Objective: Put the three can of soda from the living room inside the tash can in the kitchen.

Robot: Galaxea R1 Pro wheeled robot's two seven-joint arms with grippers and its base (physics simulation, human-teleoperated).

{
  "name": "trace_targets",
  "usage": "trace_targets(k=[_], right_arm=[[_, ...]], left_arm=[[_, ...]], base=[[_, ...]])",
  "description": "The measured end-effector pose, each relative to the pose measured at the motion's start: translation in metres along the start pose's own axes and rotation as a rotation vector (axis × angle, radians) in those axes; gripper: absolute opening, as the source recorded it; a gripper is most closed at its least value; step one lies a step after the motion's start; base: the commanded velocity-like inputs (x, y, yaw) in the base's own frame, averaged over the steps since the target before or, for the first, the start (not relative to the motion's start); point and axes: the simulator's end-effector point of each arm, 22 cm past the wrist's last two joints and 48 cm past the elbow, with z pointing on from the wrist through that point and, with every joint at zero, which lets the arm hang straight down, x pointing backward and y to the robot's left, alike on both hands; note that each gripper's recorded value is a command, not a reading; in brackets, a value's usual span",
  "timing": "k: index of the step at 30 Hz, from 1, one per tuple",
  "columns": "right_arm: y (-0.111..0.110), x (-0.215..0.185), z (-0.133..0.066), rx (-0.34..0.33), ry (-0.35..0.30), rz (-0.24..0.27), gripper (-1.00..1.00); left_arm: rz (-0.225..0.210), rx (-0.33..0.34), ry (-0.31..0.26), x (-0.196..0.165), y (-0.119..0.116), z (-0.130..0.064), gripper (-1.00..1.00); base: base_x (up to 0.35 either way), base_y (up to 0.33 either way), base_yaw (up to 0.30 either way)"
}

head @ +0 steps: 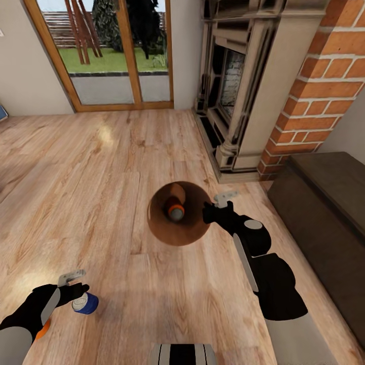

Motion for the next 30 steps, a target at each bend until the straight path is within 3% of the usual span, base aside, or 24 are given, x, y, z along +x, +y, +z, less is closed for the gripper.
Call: trace_targets(k=[11, 14, 17, 21, 23, 30], right_arm=[[-0.004, -0.031, 0.000, -0.009, -0.080, -0.019, -1.00], [-0.004, -0.046, 0.002, -0.024, -0.185, -0.036, -1.00], [-0.010, -0.072, -0.011, -0.036, -0.292, -0.041, -1.00], [-0.022, -0.075, -0.014, -0.052, -0.336, -0.026, -1.00], [-0.029, -0.083, -0.019, -0.034, -0.364, -0.046, -1.00], [-0.033, -0.073, -0.014, -0.050, -0.357, -0.031, -1.00]], left_arm=[[0.000, -0.001, -0.001, 0.000, 0.000, 0.000, 1.00], [0.002, -0.001, -0.013, -0.003, 0.000, 0.000, 1.00], [0.003, -0.001, -0.019, -0.004, 0.000, 0.000, 1.00], [0.004, -0.001, -0.021, -0.005, 0.000, 0.000, 1.00], [0.004, -0.001, -0.021, -0.005, 0.000, 0.000, 1.00], [0.007, -0.007, -0.006, 0.002, 0.002, 0.006, 1.00]], base=[[0.000, 0.000, 0.000], [0.000, 0.000, 0.000], [0.000, 0.000, 0.000], [0.000, 0.000, 0.000], [0.000, 0.000, 0.000], [0.000, 0.000, 0.000]])
